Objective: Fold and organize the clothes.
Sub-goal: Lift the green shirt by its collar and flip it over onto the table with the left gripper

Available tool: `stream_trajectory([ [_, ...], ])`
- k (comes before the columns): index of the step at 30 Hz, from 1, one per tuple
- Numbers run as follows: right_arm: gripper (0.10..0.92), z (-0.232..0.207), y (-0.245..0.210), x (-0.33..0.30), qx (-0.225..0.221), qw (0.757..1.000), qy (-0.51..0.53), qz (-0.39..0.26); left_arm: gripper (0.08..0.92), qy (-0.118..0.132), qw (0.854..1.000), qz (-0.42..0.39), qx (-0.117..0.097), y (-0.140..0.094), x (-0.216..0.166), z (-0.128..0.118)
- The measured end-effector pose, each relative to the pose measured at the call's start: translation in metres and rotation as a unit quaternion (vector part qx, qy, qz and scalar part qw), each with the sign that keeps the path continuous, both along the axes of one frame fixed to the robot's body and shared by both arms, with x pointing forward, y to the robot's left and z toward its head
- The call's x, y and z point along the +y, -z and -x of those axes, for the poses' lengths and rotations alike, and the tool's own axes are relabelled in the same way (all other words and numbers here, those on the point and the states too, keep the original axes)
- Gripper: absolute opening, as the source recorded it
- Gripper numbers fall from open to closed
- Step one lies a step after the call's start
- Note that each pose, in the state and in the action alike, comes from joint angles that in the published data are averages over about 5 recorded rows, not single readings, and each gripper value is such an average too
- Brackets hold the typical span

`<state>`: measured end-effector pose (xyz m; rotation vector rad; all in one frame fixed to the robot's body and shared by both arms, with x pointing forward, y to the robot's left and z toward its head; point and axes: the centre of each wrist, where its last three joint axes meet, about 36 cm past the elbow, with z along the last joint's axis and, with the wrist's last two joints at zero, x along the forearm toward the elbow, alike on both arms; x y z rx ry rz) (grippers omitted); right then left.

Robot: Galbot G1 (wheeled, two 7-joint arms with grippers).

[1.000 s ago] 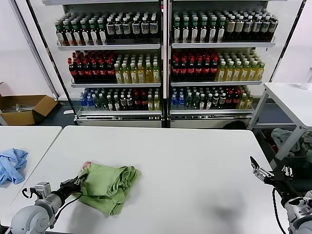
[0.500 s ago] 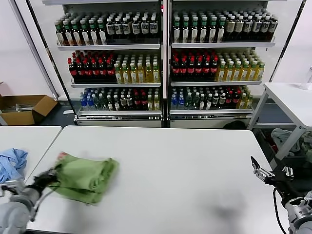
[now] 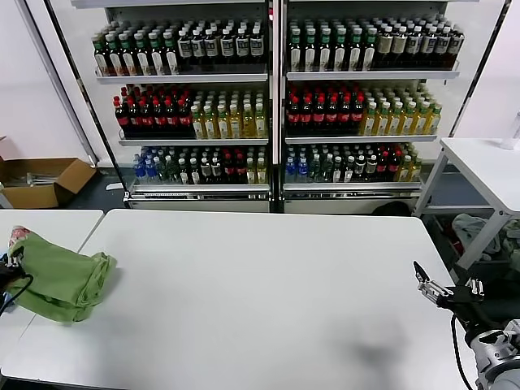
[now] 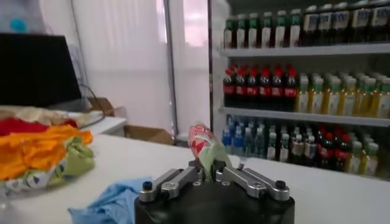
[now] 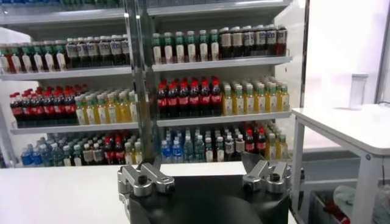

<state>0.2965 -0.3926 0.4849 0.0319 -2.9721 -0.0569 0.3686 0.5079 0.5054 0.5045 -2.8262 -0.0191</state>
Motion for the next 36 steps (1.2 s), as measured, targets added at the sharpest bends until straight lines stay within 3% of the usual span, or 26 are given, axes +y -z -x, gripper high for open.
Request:
stream_trajectory([
  [4,0.823,0.002,0.001,0.001,0.001,1.000,0.000,-0.001,0.156,0.026,1.000,-0.012,-0.008,0.009,-0.039,0.000],
  [9,0.823,0.005,0.000,0.002,0.000,1.000,0.002,0.000,0.156,0.085,0.996,-0.005,-0.006,0.030,-0.112,0.000],
  [16,0.823,0.009,-0.002,0.001,0.002,1.000,0.007,0.005,0.156,0.179,0.982,0.058,0.016,0.059,-0.218,0.005],
  [21,0.823,0.012,-0.003,0.003,0.004,1.000,0.009,0.004,0.156,0.228,0.966,0.119,0.029,0.074,-0.281,0.006],
  [31,0.823,0.011,-0.003,0.016,0.008,1.000,-0.007,0.006,0.159,0.247,0.946,0.212,-0.002,0.078,-0.345,-0.017],
  [36,0.823,0.006,-0.001,0.028,0.015,1.000,-0.026,0.003,0.256,0.251,0.937,0.240,-0.022,0.075,-0.357,-0.021],
])
